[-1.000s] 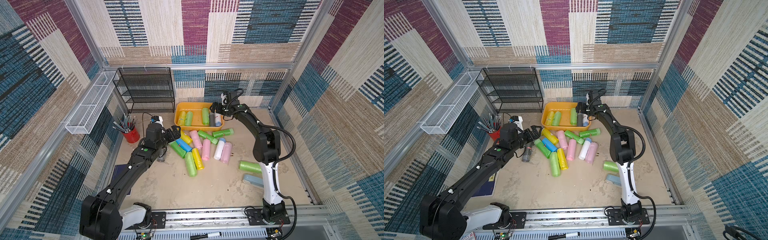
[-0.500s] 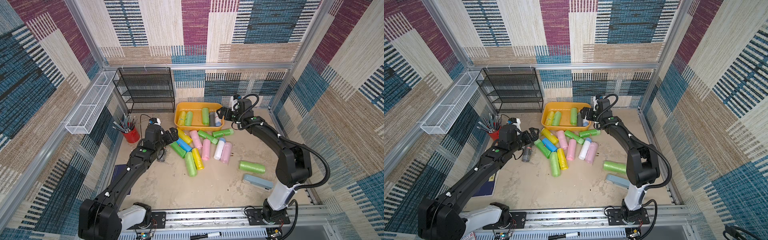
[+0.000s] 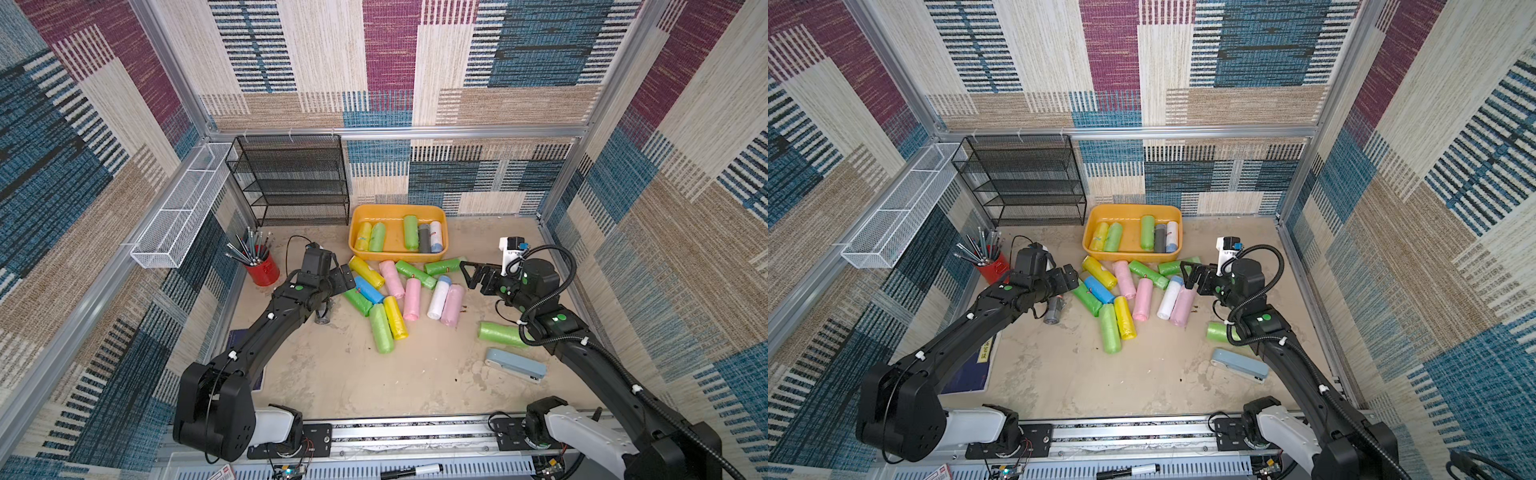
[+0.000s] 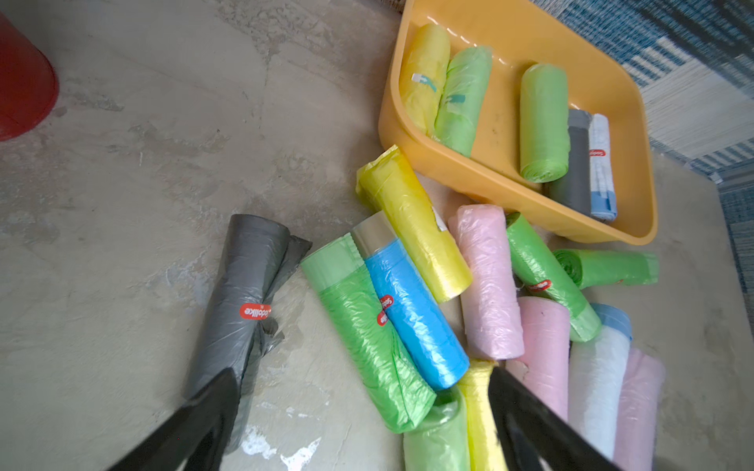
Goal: Put the roll of trash bags into the storage box
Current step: Pick up the roll of trash bags from the center of the board.
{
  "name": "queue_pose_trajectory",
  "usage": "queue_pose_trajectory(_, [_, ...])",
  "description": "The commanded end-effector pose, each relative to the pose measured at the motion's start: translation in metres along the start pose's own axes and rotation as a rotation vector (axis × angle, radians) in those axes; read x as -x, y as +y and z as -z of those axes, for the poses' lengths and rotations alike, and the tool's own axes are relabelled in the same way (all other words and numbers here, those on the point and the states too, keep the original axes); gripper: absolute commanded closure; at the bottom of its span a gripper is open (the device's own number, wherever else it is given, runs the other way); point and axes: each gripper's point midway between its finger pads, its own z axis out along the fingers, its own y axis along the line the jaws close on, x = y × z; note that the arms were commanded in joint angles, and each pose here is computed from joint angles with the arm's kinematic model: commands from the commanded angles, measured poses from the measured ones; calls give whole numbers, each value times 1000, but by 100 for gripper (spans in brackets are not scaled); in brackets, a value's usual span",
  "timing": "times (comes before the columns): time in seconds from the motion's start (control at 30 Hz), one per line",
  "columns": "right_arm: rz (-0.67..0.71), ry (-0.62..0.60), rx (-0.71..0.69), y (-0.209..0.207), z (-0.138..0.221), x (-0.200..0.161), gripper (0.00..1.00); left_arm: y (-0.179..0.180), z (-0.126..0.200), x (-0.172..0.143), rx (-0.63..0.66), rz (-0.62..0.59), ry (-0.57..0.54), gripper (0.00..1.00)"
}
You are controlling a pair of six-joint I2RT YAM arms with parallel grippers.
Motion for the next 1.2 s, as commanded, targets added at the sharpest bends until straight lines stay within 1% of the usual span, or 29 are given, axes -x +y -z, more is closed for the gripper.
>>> queue_pose_trajectory(0.0, [22,-28,-1,3,14,3,1,10,-5,-9,46,-43,33,4])
queue_pose_trajectory(0.23, [44,-38,15,5,33,-6,1,34,-13,-22,159,-73,71,4])
queue_pose_trajectory(0.33, [45,-1,55,11,31,-13,1,44,-15,-28,192,-82,91,4])
queue_pose_trajectory(0.43, [31,47,74,12,27,-23,1,50,-20,-38,199,-83,117,4])
queue_pose_trajectory(0.53, [34,67,80,12,28,-28,1,58,-26,-50,210,-88,150,5])
queue_pose_trajectory(0.67, [19,46,66,9,32,-29,1,68,-34,-58,229,-103,179,11])
queue_pose_trajectory(0.77, [8,59,63,8,34,-33,1,72,-41,-62,252,-121,212,15])
queue_pose_trajectory(1.0, [-2,75,29,1,38,-40,1,88,-57,-65,367,-188,310,24])
queue_pose_trajectory(1.07, [-8,86,38,2,39,-43,1,89,-59,-66,379,-194,319,26])
queue_pose_trajectory(1.17, [-16,99,53,3,39,-49,1,89,-66,-70,368,-193,327,32])
